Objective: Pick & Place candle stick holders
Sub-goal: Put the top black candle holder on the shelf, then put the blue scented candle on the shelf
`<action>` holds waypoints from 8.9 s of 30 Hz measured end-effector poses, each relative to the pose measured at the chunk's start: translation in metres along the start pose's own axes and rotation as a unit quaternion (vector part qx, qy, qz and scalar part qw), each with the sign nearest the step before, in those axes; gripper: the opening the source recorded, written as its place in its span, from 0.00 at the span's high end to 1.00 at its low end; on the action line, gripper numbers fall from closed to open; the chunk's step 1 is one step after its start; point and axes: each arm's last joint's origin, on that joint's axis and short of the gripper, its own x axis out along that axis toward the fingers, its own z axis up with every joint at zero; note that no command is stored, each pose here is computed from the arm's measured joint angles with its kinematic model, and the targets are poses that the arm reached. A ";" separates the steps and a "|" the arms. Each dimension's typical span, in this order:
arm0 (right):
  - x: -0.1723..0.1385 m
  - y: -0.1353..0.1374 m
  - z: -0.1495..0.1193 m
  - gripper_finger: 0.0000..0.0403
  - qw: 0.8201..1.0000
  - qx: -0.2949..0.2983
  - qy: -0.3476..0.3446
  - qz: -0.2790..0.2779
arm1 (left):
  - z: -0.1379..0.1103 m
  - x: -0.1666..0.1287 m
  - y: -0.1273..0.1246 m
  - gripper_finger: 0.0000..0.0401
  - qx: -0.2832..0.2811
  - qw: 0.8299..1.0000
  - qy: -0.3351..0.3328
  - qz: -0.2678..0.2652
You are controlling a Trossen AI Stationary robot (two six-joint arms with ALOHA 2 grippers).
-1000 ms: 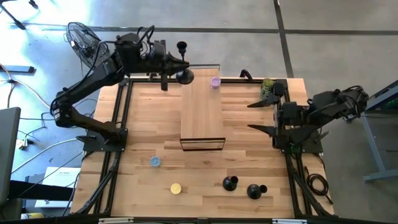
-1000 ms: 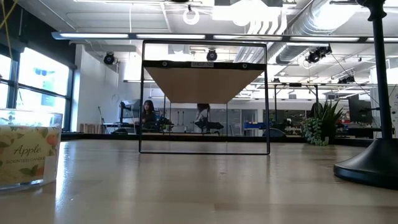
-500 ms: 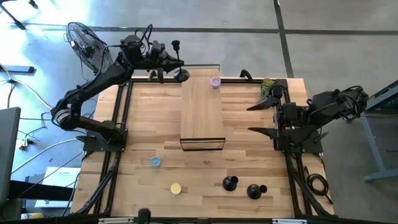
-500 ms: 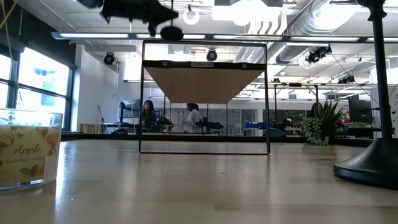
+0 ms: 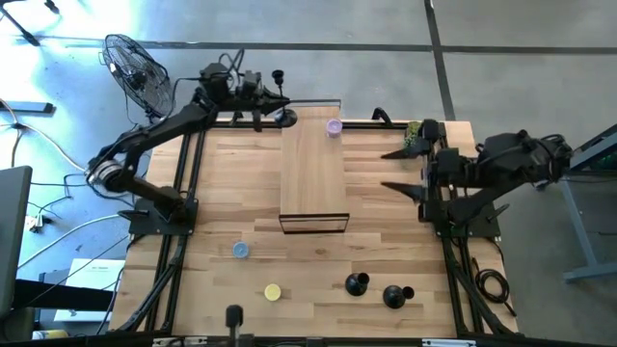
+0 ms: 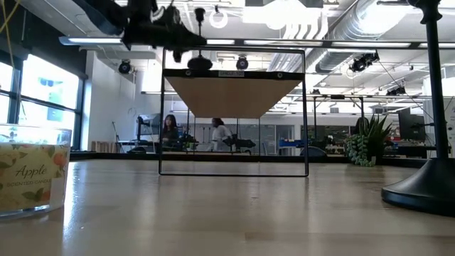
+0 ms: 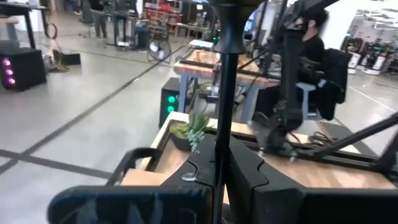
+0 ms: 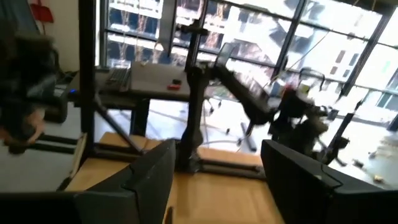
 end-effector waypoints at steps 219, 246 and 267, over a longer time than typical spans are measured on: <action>0.016 -0.005 -0.005 0.47 0.995 -0.010 -0.006 0.100 | 0.231 -0.079 -0.175 0.22 -0.101 0.885 -0.142 -0.431; 0.059 0.055 -0.017 0.47 0.998 -0.011 0.027 0.052 | 0.138 -0.152 -0.211 0.22 -0.154 0.971 0.183 -0.010; 0.098 0.076 -0.036 0.47 0.997 0.040 0.054 -0.022 | 0.096 -0.152 -0.204 0.22 -0.200 0.880 0.404 0.149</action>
